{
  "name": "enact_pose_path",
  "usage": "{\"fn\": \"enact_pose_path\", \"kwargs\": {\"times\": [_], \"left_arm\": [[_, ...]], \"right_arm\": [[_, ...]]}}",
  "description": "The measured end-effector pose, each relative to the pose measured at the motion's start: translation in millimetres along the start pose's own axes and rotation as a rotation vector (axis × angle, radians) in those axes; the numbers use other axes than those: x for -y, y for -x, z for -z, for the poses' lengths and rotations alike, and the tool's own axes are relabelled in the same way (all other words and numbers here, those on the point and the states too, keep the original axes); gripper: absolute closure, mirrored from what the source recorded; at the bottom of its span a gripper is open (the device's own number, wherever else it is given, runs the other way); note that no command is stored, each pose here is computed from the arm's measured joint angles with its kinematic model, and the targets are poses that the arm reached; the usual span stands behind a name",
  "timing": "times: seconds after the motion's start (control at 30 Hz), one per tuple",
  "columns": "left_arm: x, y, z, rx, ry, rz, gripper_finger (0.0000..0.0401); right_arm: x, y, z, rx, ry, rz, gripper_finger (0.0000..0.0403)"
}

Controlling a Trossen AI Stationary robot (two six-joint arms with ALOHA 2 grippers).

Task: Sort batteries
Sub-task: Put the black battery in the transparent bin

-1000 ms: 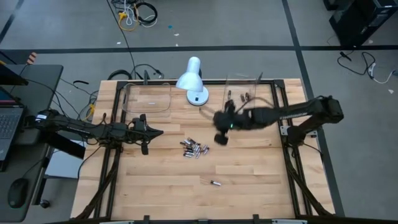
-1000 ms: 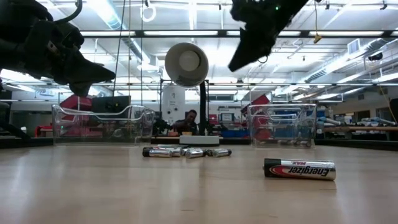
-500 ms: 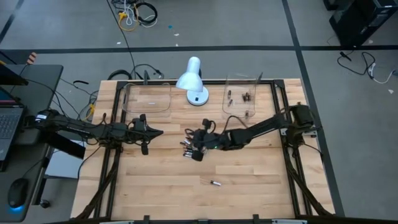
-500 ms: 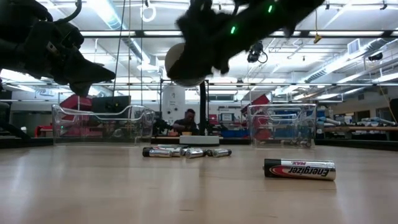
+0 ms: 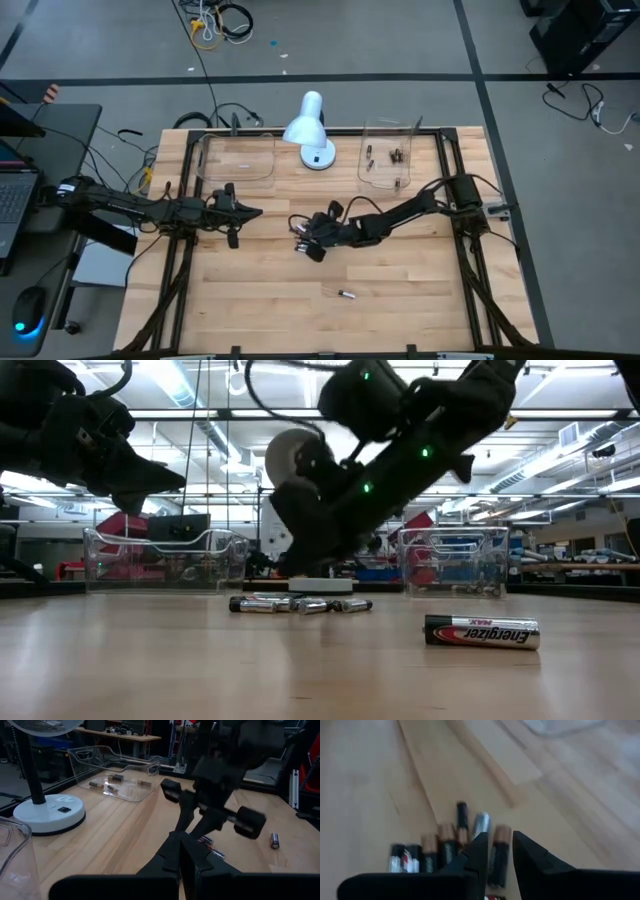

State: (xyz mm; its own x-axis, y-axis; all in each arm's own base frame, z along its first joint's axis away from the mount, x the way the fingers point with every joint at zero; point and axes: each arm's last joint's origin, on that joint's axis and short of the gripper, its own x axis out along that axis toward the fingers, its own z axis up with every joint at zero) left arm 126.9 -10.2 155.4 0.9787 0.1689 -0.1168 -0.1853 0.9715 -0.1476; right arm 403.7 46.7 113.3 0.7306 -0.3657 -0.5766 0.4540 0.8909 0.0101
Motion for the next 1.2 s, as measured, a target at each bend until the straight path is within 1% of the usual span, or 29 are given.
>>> {"fn": "enact_pose_path", "kwargs": {"times": [0.2, 0.43, 0.8, 1.2], "left_arm": [[0.0, 0.0, 0.0, 0.0, 0.0, 0.0, 0.0399], [-0.1, 0.0, 0.0, 0.0, 0.0, -0.001, 0.0399], [-0.1, 0.0, 0.0, 0.0, 0.0, -0.001, 0.0399], [-0.1, 0.0, 0.0, 0.0, -0.003, -0.001, 0.0399]], "right_arm": [[3.9, -2.2, 5.5, -0.042, -0.018, 0.033, 0.0318], [5.0, -2.6, 5.0, -0.042, -0.018, 0.038, 0.0308], [4.8, -2.7, 4.4, -0.037, -0.018, 0.034, 0.03], [4.0, -2.7, 4.7, -0.053, 0.0, 0.0, 0.0289]]}}
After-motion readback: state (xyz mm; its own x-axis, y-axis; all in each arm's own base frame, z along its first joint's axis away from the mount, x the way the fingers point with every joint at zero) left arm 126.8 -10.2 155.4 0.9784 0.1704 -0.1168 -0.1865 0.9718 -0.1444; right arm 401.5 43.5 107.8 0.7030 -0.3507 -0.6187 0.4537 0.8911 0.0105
